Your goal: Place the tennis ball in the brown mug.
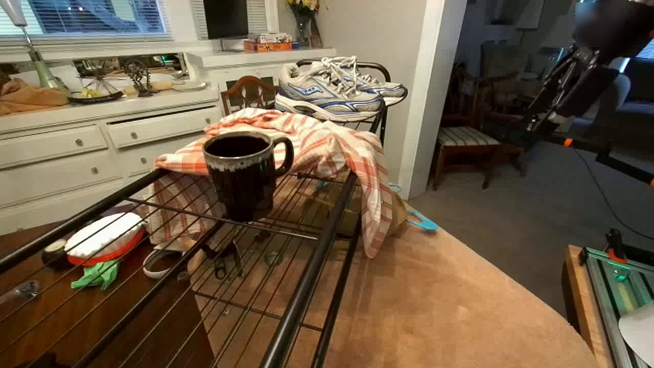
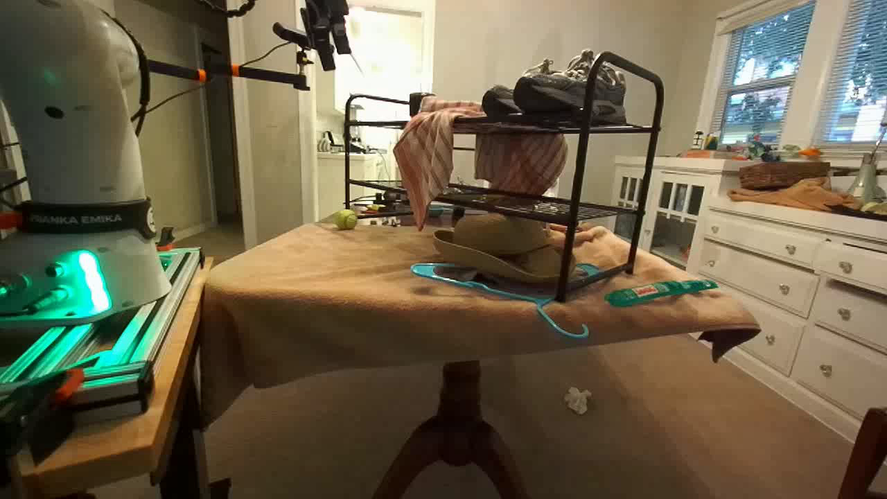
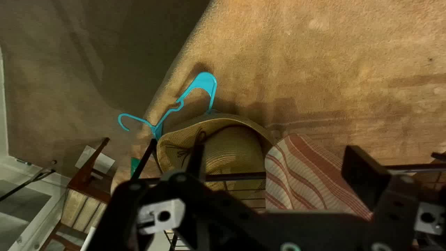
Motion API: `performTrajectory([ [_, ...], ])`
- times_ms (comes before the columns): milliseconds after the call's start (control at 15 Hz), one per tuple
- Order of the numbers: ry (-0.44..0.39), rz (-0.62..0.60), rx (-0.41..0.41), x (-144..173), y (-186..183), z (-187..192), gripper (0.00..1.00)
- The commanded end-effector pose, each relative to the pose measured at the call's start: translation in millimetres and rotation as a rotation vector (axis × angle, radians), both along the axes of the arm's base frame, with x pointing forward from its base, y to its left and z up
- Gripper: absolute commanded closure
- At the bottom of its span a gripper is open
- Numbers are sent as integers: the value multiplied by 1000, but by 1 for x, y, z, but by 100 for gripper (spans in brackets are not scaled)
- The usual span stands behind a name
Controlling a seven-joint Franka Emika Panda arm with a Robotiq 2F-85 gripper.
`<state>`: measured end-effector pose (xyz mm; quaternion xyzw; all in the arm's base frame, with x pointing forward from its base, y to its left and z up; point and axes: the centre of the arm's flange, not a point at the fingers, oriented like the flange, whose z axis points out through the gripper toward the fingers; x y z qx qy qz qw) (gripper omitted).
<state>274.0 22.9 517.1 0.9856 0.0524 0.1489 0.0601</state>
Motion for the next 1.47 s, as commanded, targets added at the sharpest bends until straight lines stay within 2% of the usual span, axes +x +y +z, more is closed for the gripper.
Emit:
performTrajectory([
  [0, 1, 0, 0, 0, 0, -1, 0],
  [267, -5, 31, 14, 1, 7, -4, 0],
  [533, -59, 193, 106, 5, 55, -13, 0],
  [800, -76, 380, 150, 3, 113, -28, 0],
  [1133, -76, 642, 96, -5, 181, -67, 0],
  [1267, -62, 719, 41, -8, 204, -86, 0],
  [1400, -49, 775, 26, -10, 226, -107, 0],
])
